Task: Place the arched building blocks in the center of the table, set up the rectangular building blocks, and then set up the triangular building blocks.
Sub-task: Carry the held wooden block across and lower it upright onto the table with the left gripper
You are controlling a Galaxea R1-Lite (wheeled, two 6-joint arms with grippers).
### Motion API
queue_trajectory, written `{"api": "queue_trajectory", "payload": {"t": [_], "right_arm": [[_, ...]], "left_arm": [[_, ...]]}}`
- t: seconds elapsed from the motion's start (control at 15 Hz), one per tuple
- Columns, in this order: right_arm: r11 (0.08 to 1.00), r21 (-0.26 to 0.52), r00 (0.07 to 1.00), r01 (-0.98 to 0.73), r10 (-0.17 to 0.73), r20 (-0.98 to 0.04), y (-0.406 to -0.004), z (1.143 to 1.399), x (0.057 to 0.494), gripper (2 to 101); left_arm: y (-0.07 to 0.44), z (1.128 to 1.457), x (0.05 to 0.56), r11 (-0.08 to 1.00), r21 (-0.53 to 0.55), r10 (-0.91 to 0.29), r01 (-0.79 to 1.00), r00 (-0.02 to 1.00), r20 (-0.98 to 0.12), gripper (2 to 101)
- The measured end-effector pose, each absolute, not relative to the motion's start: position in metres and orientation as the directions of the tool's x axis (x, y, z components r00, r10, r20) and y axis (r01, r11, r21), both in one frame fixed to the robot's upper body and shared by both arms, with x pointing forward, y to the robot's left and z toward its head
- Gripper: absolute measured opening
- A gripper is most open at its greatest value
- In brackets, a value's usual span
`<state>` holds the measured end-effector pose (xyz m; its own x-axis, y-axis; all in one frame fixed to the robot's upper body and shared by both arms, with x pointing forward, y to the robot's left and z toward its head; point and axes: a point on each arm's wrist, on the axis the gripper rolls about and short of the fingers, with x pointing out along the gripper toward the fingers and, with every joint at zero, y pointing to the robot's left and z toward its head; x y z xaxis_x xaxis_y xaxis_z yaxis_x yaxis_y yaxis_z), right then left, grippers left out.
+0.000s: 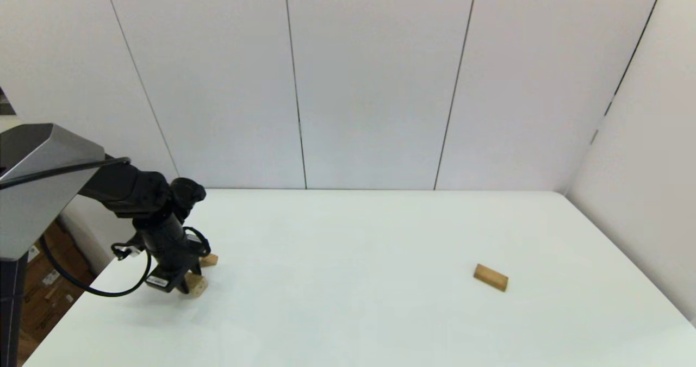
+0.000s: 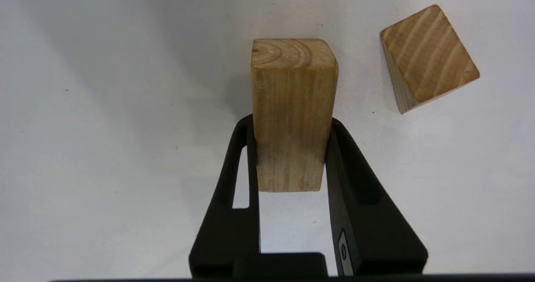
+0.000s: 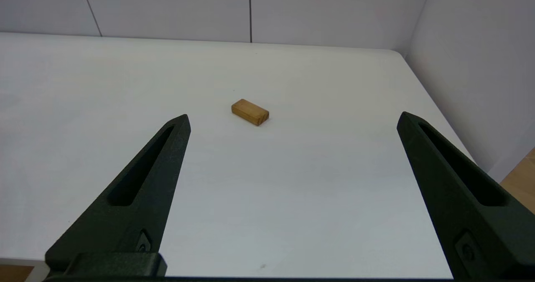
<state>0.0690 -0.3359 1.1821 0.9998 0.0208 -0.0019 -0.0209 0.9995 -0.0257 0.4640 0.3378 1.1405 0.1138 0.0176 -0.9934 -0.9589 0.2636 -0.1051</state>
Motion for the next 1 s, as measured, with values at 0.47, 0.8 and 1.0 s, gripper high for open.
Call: {"api": "queue_trajectory", "payload": {"t": [0.47, 0.8, 1.0], "right_arm": [[0.999, -0.026, 1.0, -0.021, 0.021, -0.002, -0.336, 1.182, 0.069, 98.0], [0.999, -0.025, 1.0, -0.021, 0.021, -0.002, -0.336, 1.182, 0.069, 98.0], [0.999, -0.025, 1.0, -0.021, 0.021, -0.002, -0.336, 1.182, 0.069, 98.0]], "left_arm": [[0.338, 1.158, 0.455, 0.266, -0.091, 0.018, -0.959, 0.1, -0.995, 26.7], [0.332, 1.194, 0.445, 0.392, -0.167, 0.015, -0.905, 0.188, -0.982, 26.7], [0.319, 1.212, 0.433, 0.54, -0.154, 0.008, -0.828, 0.188, -0.982, 26.7]]}}
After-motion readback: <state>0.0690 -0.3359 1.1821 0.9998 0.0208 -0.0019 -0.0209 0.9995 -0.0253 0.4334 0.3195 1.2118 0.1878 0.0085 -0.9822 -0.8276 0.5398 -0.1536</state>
